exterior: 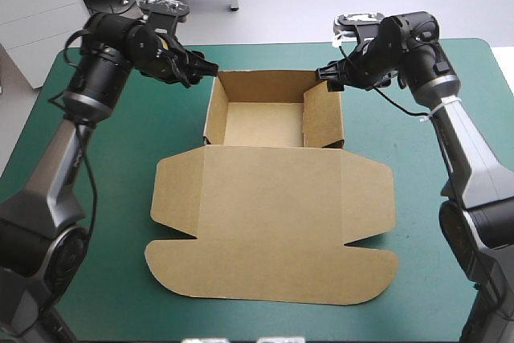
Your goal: Fold the box
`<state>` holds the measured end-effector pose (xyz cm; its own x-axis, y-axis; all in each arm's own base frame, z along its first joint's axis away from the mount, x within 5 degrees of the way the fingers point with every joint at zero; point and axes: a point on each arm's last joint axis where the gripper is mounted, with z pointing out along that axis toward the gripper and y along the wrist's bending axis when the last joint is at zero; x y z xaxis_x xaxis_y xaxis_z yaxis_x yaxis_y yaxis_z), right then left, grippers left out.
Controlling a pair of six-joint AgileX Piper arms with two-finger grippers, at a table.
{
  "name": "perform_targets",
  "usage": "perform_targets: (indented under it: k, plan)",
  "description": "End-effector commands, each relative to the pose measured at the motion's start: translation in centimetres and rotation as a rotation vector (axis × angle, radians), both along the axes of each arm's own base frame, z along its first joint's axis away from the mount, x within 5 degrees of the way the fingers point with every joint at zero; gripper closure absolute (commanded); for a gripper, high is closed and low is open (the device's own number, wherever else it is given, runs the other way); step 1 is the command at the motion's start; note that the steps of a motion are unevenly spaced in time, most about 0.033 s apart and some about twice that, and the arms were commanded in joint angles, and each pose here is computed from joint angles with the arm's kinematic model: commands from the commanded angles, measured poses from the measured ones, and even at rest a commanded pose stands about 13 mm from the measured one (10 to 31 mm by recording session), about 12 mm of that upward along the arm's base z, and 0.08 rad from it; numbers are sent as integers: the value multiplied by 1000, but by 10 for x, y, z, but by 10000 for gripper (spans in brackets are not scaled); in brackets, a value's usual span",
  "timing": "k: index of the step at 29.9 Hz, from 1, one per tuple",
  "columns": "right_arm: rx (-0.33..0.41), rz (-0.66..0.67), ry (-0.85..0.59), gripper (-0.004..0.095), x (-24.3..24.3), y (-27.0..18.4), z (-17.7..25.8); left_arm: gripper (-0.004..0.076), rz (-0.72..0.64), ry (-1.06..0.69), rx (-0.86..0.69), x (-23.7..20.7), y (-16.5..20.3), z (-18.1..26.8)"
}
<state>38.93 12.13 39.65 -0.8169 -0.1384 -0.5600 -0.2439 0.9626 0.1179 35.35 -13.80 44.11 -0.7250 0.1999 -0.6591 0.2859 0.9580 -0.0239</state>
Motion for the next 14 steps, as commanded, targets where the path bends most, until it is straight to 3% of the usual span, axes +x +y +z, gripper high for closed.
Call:
perform_targets:
  k: [1,7,14]
  plan:
    - [38,14,-136,277,-36,-11,53,272,-19,-102,1,-56,16,48]
    - [47,15,-195,277,-59,-18,75,272,-44,-118,23,-114,30,47]
    - [38,13,-183,277,-54,-17,70,272,-78,-115,22,-174,55,21]
